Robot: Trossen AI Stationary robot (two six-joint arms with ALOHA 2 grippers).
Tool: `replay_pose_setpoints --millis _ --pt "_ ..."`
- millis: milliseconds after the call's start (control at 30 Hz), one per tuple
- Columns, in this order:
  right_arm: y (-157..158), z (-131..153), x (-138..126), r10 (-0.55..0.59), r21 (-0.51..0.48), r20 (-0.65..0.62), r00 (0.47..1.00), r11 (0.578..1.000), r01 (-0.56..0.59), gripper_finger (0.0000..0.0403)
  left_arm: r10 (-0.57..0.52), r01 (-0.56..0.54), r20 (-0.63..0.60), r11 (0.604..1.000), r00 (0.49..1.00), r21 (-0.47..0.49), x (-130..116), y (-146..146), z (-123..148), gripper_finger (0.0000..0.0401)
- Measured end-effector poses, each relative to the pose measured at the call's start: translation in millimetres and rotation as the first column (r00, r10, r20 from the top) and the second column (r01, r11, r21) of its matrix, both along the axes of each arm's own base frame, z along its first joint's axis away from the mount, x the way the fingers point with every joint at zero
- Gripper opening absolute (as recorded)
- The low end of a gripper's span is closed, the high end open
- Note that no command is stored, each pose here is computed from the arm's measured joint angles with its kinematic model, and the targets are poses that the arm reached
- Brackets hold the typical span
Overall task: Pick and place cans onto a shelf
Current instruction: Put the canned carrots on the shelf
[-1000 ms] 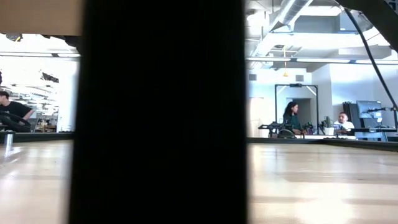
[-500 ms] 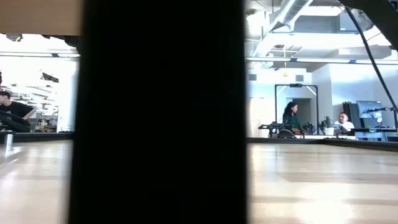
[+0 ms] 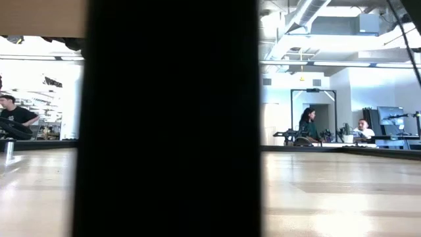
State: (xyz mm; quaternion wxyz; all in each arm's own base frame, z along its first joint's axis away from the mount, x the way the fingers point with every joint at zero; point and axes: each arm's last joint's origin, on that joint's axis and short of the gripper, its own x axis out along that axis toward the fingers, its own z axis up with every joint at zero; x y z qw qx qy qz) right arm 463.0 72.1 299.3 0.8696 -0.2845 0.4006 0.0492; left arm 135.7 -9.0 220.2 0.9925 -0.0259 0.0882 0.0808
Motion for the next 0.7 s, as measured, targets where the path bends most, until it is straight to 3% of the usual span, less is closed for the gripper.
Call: replay_pose_setpoints --millis 67,200,400,700 --pt "-3.5 6.5 -9.9 -0.003 0.011 0.002 1.000 1.000 0.003 0.0010 -0.013 0.013 0.002 1.000 1.000 -0.006 0.0 -0.4 0.2 0.0000" --pt "-12.0 2.9 -29.1 -0.023 0.076 0.052 0.998 0.997 0.019 0.0011 -0.016 0.016 -0.009 1.000 1.000 -0.014 -0.2 -0.5 -1.0 0.0000" --pt "-26.6 -26.5 -67.2 -0.073 0.173 0.215 0.974 0.984 0.035 0.0008 -0.033 0.032 -0.037 0.999 0.999 -0.029 2.6 -1.4 -4.4 0.0000" --pt "-43.9 -62.9 -135.5 -0.183 0.285 0.362 0.914 0.955 0.078 0.0008 -0.115 0.108 -0.128 0.992 0.985 -0.059 11.2 -5.0 -10.6 0.0000"
